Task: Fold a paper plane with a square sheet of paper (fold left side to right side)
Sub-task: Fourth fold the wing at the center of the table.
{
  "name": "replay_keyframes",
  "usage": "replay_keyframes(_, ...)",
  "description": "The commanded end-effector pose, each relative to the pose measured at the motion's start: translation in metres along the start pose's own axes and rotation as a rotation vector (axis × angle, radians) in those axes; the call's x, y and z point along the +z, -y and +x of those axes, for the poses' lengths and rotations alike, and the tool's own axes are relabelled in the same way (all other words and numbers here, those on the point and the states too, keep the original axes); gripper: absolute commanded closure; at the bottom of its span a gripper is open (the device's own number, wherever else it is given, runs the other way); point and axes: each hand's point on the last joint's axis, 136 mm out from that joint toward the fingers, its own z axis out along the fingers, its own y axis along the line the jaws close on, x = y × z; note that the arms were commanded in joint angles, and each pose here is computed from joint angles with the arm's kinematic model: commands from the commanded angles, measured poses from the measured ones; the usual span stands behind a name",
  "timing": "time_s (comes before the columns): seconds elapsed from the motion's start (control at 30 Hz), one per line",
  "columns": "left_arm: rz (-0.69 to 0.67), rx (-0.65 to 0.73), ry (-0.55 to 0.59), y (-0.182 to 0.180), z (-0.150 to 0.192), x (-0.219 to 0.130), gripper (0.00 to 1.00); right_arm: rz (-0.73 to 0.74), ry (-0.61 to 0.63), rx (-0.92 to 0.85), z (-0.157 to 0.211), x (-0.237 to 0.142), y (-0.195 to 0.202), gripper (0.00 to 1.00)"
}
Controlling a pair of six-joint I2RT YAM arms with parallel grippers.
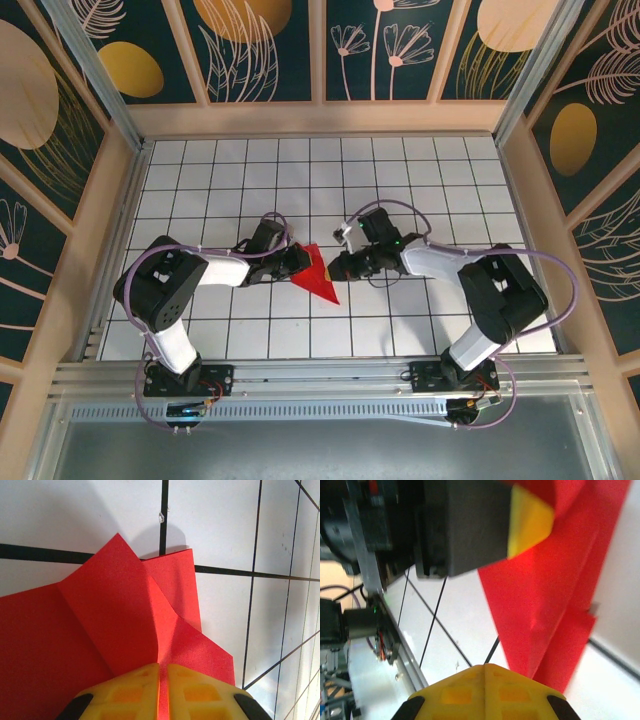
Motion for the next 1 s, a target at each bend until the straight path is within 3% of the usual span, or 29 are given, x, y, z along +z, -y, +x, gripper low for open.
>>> replay_keyframes(0.0,-0.091,-0.027,-0.013,-0.026,0.01,0.001,0.88,-0.035,-0.092,0.006,0.026,0.016,-0.005,1.0)
replay_keyframes(0.97,-0.108,-0.023,-0.021,-0.029,0.011,0.003,0.88,0.034,-0.123,0.09,0.051,0.032,0.031,1.0)
